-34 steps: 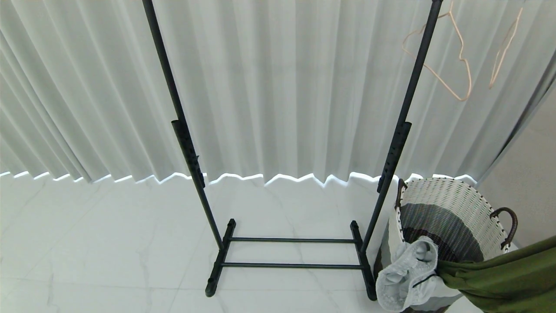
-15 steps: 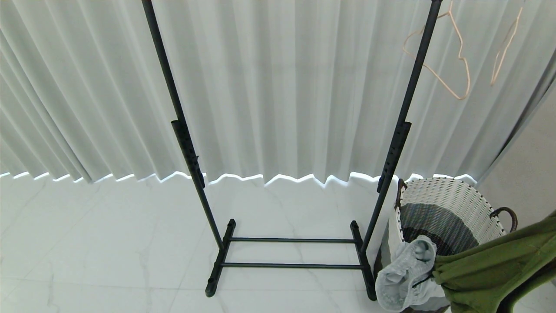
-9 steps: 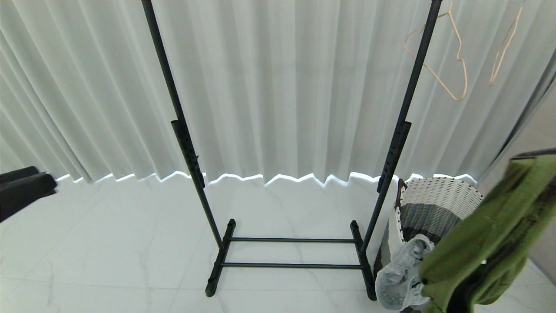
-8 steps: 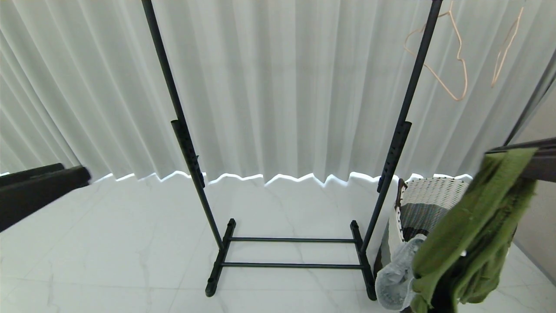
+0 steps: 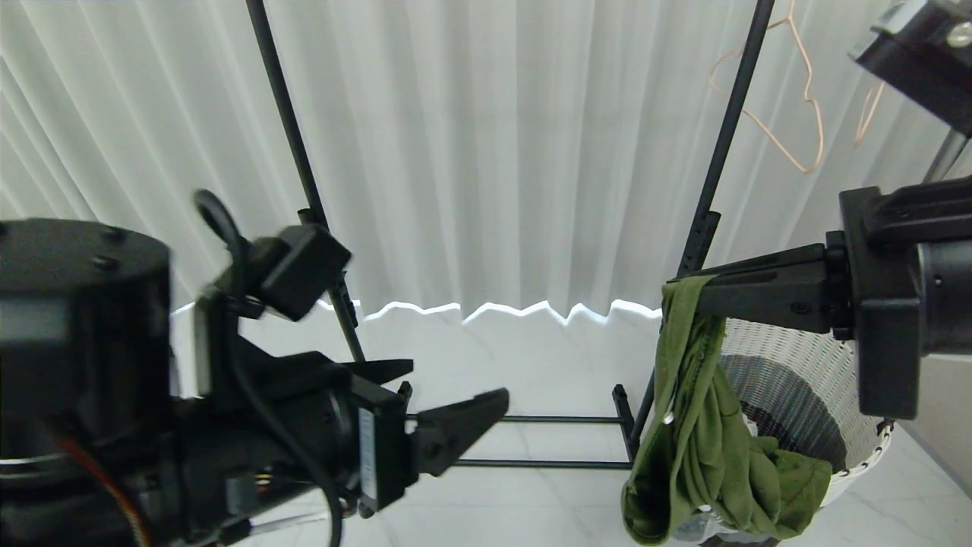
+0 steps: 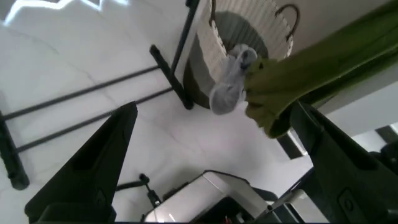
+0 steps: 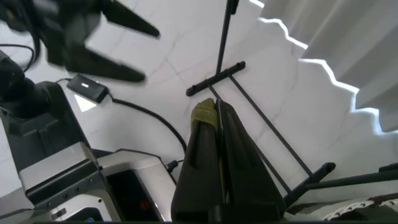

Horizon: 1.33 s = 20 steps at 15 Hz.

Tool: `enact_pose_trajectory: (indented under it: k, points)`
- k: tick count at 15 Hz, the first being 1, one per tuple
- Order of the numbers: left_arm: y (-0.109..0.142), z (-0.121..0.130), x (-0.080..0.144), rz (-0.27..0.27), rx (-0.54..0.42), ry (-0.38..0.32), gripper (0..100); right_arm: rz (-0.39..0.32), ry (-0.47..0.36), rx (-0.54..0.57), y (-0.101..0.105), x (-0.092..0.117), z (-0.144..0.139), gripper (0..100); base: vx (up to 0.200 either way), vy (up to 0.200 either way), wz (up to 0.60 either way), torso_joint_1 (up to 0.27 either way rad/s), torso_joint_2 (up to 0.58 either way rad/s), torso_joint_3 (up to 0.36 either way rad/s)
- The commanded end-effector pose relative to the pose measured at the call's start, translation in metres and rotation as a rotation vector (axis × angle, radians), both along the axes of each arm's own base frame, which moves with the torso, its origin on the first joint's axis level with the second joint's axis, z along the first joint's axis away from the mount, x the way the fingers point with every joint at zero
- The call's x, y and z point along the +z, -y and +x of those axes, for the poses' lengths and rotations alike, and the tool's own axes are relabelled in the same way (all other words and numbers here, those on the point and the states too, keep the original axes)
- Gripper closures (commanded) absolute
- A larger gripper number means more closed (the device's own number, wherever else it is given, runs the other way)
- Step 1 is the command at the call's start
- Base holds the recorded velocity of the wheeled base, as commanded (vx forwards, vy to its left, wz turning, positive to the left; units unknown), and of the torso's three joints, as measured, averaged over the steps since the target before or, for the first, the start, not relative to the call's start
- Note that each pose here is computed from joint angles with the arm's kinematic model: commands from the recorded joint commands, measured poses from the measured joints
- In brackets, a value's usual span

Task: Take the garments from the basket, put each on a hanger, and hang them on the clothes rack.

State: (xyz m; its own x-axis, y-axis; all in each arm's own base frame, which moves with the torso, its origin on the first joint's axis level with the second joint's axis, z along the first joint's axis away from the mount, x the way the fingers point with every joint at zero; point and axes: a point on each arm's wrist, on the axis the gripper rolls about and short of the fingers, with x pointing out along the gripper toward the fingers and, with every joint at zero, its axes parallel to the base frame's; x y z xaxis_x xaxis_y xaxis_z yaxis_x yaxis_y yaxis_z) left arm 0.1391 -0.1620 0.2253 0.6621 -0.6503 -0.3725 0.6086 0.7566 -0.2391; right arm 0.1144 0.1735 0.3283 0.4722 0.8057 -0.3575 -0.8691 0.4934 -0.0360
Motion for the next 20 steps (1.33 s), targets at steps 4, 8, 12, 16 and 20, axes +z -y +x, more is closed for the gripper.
enact_pose_trajectory:
  k: [4, 8, 12, 16, 20]
  points:
    - [0.083, -0.010, -0.059, 0.135, -0.120, -0.095, 0, -0.006, -0.003, 0.008, -0.003, -0.002, -0.001, 100, 0.000, 0.000, 0.00, 0.000, 0.00, 0.000]
    - [0.101, 0.007, -0.075, 0.146, -0.094, -0.109, 0, 0.004, 0.001, 0.058, -0.006, 0.000, -0.011, 100, 0.000, 0.000, 0.00, 0.000, 0.00, 0.000]
    - [0.105, 0.031, -0.088, 0.114, 0.005, -0.178, 0, 0.010, 0.006, 0.078, -0.005, 0.001, -0.017, 100, 0.000, 0.000, 0.00, 0.000, 0.00, 0.000]
    - [0.109, 0.034, -0.097, 0.116, 0.003, -0.183, 0, 0.010, 0.006, 0.081, -0.006, 0.001, -0.017, 100, 0.000, 0.000, 0.00, 0.000, 0.00, 0.000]
    - [0.112, 0.037, -0.105, 0.116, 0.009, -0.180, 100, 0.006, 0.004, 0.079, -0.007, 0.000, -0.017, 100, 0.000, 0.000, 0.00, 0.000, 0.00, 0.000]
